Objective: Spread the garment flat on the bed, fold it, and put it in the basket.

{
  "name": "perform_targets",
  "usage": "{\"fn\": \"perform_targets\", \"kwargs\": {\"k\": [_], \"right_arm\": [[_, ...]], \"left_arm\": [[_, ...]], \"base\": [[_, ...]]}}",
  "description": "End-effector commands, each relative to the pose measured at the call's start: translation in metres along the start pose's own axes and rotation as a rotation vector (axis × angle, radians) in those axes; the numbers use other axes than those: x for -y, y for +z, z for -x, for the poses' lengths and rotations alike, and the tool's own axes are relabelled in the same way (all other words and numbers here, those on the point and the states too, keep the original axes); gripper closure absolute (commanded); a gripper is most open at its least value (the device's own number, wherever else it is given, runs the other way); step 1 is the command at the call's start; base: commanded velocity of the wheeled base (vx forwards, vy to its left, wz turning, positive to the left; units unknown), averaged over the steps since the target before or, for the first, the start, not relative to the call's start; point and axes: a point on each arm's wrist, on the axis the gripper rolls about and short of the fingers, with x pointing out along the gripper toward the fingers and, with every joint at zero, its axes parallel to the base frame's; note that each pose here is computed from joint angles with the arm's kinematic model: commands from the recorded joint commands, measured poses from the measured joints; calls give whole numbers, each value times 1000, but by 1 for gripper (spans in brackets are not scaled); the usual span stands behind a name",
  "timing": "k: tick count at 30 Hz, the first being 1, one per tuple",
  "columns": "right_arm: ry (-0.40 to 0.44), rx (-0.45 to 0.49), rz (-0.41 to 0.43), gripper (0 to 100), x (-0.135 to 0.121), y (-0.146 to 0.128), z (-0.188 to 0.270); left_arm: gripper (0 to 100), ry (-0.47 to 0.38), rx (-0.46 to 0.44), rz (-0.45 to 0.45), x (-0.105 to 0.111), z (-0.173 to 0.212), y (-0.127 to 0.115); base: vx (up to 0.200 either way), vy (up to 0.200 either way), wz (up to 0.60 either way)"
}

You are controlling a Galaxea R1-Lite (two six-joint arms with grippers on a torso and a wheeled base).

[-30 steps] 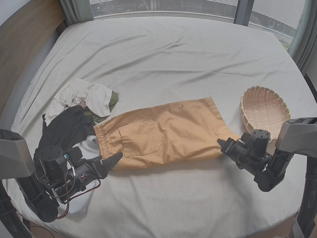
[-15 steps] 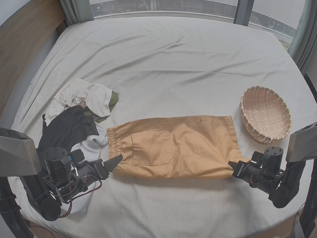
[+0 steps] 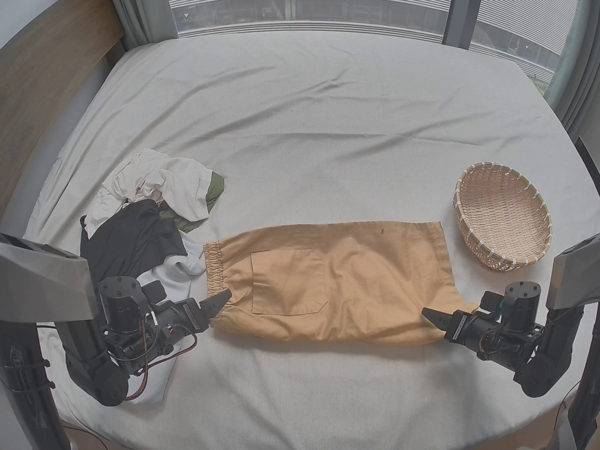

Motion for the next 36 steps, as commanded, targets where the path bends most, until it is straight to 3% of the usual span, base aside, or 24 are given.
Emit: {"fn": "perform_targets", "kwargs": {"k": [1, 7, 11, 25, 26, 32, 36], "right_arm": [[24, 30, 4, 0, -6, 7, 15], [52, 74, 8, 0, -13, 15, 28], [67, 102, 11, 0, -16, 20, 35], [74, 99, 12, 0, -18, 19, 39], [74, 99, 12, 0, -18, 19, 39], [72, 93, 12, 0, -17, 18, 38], [73, 91, 10, 0, -17, 18, 37]], "left_arm": [[0, 25, -35, 9, -12, -17, -13], [0, 9, -21, 35, -13, -33, -14], [0, -35, 17, 107, -6, -48, -8], [0, -59, 23, 110, -5, -69, -15], [100, -59, 23, 110, -5, -69, -15], [100, -65, 61, 110, 0, -61, -2], [100, -81, 82, 127, 11, -35, 14]], "base": [[0, 0, 0], [0, 0, 0], [0, 0, 0], [0, 0, 0], [0, 0, 0], [0, 0, 0], [0, 0, 0]]}}
